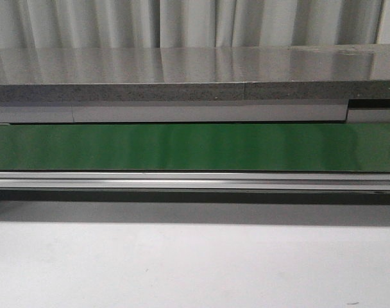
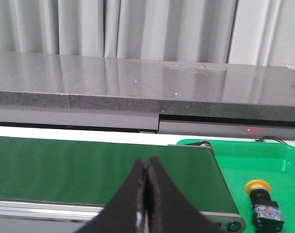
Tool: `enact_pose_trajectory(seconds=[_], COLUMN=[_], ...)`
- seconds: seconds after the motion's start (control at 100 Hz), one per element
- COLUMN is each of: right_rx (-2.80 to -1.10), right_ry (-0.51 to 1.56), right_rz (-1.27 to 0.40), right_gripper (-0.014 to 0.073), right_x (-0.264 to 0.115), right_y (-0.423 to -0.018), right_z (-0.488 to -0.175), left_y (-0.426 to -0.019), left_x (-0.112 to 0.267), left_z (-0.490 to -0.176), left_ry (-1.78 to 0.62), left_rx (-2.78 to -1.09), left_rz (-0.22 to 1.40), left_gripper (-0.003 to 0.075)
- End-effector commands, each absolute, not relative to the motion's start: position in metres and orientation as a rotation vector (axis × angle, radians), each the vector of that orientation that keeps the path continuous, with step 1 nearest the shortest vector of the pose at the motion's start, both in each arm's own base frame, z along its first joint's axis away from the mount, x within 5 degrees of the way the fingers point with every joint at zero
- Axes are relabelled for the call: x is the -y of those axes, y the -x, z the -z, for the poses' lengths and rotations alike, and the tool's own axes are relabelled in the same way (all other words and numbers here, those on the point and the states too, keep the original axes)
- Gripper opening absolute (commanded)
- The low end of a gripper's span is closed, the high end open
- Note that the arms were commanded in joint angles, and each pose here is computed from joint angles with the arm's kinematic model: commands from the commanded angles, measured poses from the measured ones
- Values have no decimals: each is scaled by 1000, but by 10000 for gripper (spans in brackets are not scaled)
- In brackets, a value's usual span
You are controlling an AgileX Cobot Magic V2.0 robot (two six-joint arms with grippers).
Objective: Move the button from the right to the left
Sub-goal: 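Reach the right gripper down toward the yellow-capped button in the green tray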
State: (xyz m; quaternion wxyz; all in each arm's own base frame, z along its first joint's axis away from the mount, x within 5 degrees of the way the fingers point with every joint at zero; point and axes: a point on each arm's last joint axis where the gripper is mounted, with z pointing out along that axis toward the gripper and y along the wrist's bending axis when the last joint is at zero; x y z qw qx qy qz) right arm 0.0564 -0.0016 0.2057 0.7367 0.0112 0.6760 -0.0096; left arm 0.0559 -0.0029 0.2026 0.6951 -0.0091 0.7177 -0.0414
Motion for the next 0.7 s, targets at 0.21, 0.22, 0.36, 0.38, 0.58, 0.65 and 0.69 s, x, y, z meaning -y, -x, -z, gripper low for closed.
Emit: enact_pose_trajectory(seconds=[0.21,0.22,0.36,0.38,0.58,0.65,0.69], right_rx=[-1381,-1381,-1380,-1382,-1472,-1495,-1501], right_ry=[-9,-9,-10,-10,-36,-42,-45], right_rz=[32,32,31,31,41,47,49], right_gripper=[-66,-66,-66,-66,-66,-66,-66], right_x=[1,1,1,1,3,4,4], right_y=[-53,-53,-53,-53,-48,-45,-44], right_z=[-218,-218,-219,-219,-237,-249,-255], left_y=[-55,-55,-55,-55,-55,-55,-55], left_x=[3,3,3,3,3,3,3], left_z=[-197,-197,-197,-197,-197,-197,-197], left_ry=[29,29,29,29,29,29,29], left_rx=[-1535,-1535,-1535,-1535,-1535,-1535,-1535], left_rz=[105,105,105,105,105,105,105], left_gripper=[-20,-20,-20,-20,-20,-20,-20])
